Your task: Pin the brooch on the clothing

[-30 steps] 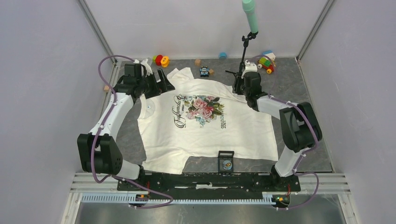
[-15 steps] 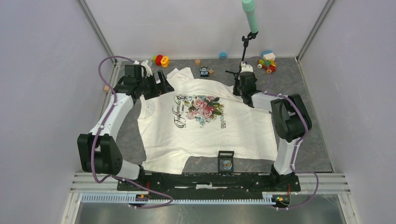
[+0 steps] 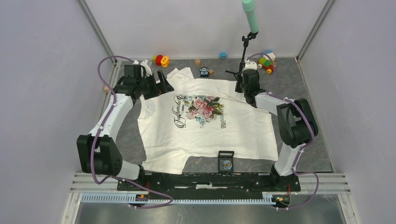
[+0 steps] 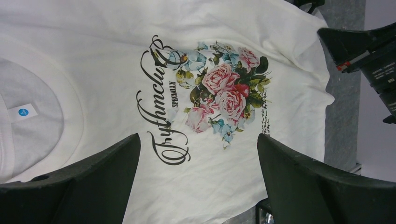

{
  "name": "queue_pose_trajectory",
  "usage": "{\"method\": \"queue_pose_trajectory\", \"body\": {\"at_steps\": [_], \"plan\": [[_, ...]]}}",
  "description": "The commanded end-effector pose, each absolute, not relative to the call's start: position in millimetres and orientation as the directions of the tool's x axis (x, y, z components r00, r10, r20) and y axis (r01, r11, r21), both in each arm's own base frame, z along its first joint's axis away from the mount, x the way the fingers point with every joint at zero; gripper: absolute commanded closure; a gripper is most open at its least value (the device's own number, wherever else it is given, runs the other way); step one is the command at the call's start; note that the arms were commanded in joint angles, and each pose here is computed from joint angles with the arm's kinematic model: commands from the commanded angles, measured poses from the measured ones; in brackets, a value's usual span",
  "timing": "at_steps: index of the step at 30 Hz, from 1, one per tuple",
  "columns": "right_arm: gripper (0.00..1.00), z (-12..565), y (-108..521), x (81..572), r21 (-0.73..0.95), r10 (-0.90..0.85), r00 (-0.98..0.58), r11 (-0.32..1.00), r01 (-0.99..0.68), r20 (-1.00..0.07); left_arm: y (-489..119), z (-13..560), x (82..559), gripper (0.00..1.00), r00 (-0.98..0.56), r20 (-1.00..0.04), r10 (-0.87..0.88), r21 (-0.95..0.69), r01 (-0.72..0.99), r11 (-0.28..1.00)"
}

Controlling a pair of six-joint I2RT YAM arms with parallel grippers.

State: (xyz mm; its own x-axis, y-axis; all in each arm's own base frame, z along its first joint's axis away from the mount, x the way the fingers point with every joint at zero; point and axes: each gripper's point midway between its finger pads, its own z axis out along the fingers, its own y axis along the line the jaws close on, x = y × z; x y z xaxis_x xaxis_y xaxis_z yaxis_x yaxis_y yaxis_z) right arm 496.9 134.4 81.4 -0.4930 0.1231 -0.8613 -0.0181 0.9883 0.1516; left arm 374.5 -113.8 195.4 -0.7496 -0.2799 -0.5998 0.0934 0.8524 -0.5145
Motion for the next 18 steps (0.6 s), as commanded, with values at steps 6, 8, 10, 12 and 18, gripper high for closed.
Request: {"method": "queue_pose_trajectory", "body": {"at_steps": [6,8,10,12,18], "plan": [[1.0,158,89,502,0.178,0.187,-0.32,0.982,0.057,-0.929,-110,201,373,0.0,-0.729,-0.635,-0.255,-0.49,0.125,0.862],[1.0,156,75,501,0.17,0.188,-0.319,0.982,0.082,-0.929,-108,202,373,0.0,-0.723,-0.642,-0.255,-0.484,0.124,0.867],[1.0,157,63,504,0.155,0.176,-0.313,0.984,0.09,-0.933,-106,203,372,0.0,-0.718,-0.649,-0.252,-0.475,0.123,0.871],[1.0,159,55,511,0.121,0.136,-0.308,0.99,0.068,-0.942,-106,204,372,0.0,-0.717,-0.649,-0.253,-0.475,0.123,0.871],[0.76,157,54,530,0.012,-0.006,-0.363,0.999,-0.047,-0.932,-107,199,372,0.0,-0.727,-0.638,-0.254,-0.48,0.116,0.87]]}}
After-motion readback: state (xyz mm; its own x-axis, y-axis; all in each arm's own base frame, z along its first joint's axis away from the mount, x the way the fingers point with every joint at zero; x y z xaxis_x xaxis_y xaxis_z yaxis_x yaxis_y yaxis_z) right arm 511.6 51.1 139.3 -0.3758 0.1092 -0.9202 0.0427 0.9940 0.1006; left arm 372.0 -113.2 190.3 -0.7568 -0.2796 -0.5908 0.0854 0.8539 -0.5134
